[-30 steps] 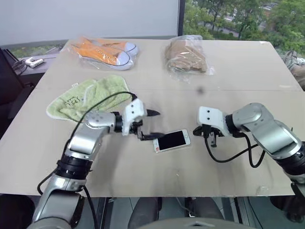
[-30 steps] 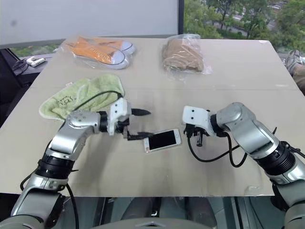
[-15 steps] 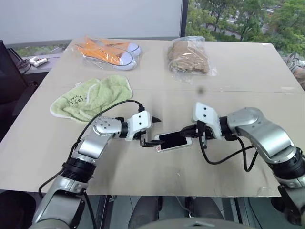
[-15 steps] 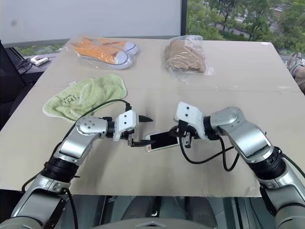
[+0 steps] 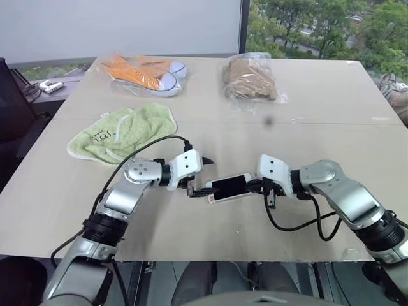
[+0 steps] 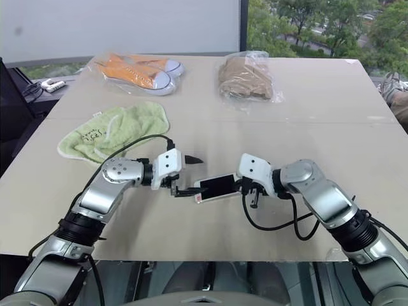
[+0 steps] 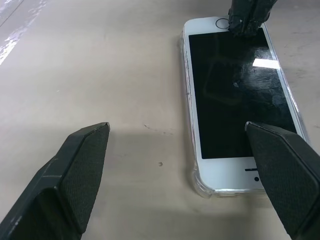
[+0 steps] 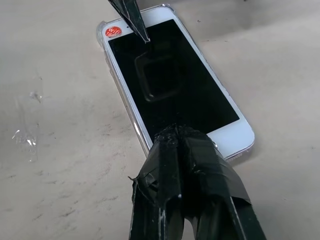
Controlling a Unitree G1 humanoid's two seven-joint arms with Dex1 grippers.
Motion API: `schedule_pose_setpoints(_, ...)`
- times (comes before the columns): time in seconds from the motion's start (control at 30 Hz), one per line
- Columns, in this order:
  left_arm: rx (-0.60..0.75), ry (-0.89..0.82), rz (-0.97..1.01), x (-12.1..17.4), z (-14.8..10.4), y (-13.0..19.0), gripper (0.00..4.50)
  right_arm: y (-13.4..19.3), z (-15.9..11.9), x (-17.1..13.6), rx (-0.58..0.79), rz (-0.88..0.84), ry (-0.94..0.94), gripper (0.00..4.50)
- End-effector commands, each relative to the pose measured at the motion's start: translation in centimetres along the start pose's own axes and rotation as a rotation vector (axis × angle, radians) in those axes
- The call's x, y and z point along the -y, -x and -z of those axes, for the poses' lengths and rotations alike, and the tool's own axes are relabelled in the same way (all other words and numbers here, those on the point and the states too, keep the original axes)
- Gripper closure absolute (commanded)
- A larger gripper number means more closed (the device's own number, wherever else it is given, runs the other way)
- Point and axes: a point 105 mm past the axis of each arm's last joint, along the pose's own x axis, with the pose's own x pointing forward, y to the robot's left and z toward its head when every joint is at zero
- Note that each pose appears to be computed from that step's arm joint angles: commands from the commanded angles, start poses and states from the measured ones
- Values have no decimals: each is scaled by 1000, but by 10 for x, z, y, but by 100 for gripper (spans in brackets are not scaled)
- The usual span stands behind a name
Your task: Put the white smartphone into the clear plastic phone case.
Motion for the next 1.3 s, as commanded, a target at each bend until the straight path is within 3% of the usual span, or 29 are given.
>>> schedule_pose_setpoints(0.03, -75, 26, 27, 10, 16, -2, 0, -2, 34, -4, -139, -9, -54, 444)
schedule_pose_setpoints(0.5, -77, 27, 18, 10, 15, 0, 0, -2, 55, -19, -238, -82, -108, 444)
schedule_pose_setpoints(0.93, -85, 27, -10, 11, 14, 6, 0, -14, 48, -19, -226, -106, -95, 444)
schedule_pose_setpoints(1.13, -87, 31, -15, 12, 15, 7, 0, -19, 29, 8, -135, 17, -84, 444)
schedule_pose_setpoints(1.3, -83, 31, -12, 12, 15, 5, 0, -22, 26, 9, -119, 21, -93, 444)
